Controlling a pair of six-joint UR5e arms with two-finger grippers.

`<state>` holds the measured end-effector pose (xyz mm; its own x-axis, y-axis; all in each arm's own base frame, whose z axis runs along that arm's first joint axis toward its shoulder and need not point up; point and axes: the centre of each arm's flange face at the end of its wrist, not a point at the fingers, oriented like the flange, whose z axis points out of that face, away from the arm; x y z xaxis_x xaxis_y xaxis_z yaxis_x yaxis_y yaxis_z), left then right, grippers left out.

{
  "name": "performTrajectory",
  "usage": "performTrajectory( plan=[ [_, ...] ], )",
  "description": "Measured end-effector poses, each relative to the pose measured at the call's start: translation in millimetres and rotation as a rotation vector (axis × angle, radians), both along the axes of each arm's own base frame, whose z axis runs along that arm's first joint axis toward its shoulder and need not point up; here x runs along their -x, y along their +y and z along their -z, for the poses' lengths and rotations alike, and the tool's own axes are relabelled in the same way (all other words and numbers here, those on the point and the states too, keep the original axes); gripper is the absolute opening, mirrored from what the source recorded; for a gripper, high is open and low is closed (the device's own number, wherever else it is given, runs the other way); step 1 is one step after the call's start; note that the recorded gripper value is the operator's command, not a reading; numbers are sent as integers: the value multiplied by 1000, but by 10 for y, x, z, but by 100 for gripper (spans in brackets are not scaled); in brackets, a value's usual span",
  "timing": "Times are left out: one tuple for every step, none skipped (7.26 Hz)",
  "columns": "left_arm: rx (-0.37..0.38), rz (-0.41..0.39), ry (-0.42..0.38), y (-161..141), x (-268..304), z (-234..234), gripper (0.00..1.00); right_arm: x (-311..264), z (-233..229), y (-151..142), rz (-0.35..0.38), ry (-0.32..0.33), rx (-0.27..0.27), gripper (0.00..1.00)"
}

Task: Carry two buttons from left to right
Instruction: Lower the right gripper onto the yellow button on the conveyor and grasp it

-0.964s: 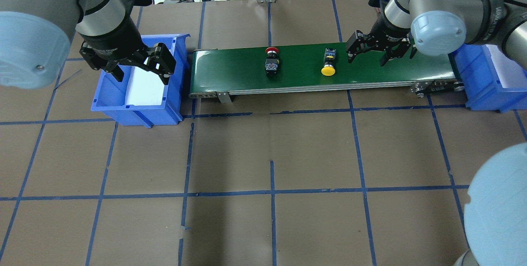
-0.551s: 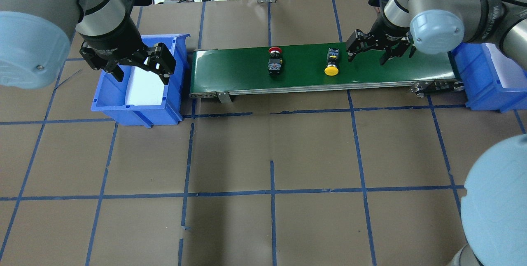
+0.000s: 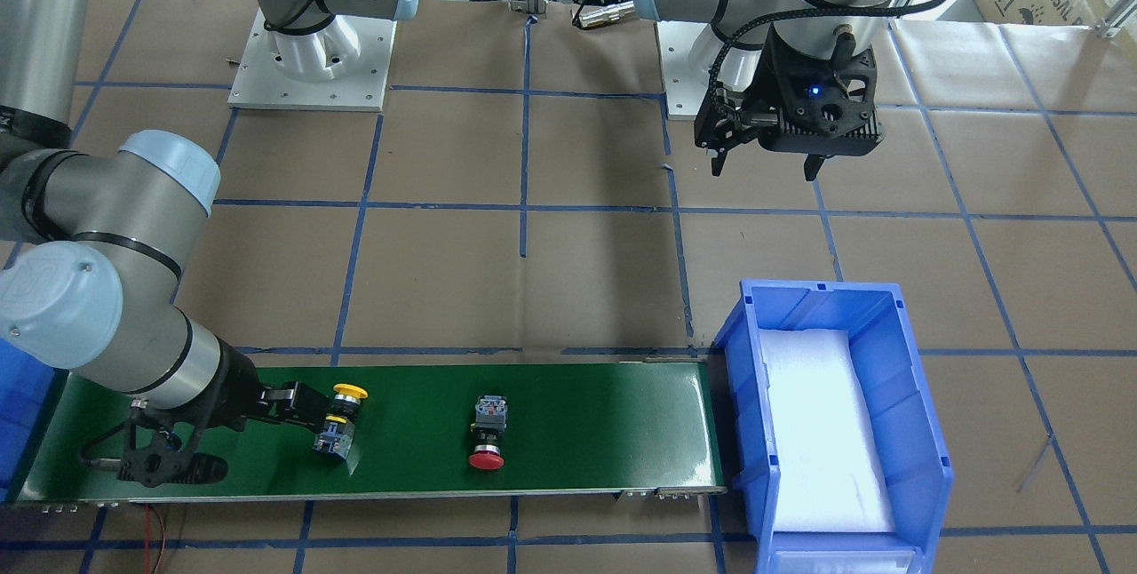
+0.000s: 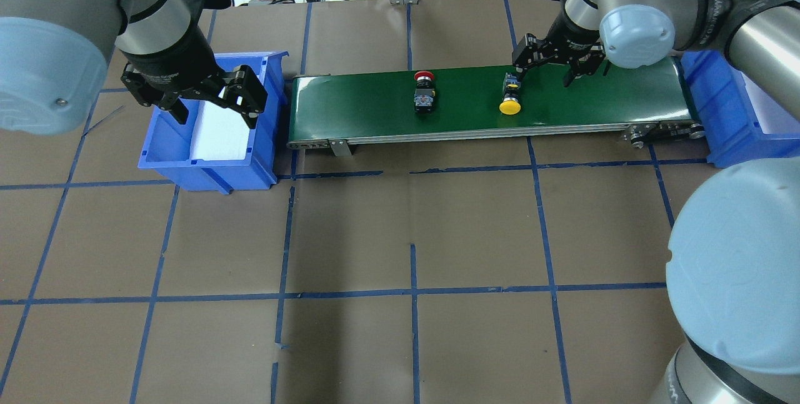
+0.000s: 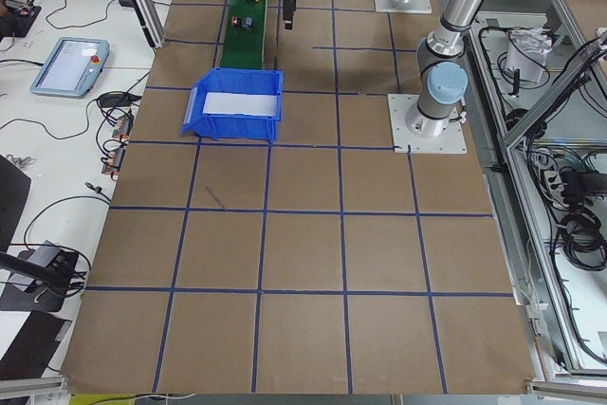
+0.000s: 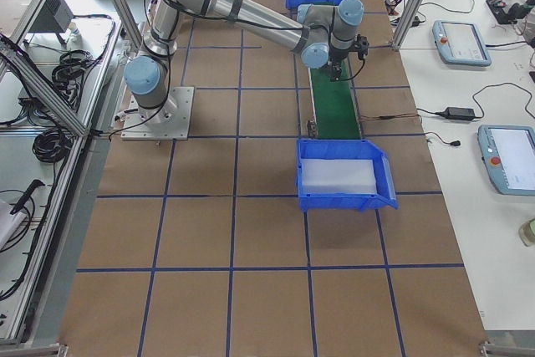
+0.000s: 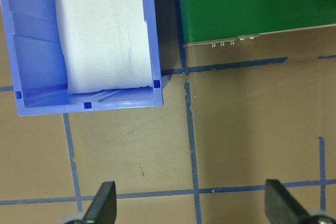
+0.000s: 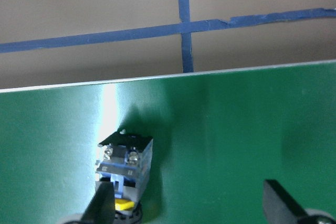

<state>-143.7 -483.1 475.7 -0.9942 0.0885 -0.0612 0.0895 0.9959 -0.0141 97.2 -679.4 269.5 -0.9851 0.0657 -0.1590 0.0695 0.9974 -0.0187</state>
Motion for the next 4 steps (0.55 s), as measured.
performTrajectory(
  plan=[
    [0, 0, 0, 0, 0, 0, 100, -43, 34, -8, 0, 16, -7, 100],
    [0, 0, 0, 0, 0, 0, 100, -51, 59, -12, -3, 37, -12, 100],
    [0, 0, 0, 0, 0, 0, 100, -55, 71, -15, -4, 47, -15, 100],
    [0, 0, 0, 0, 0, 0, 100, -56, 79, -18, -4, 51, -15, 100]
  ],
)
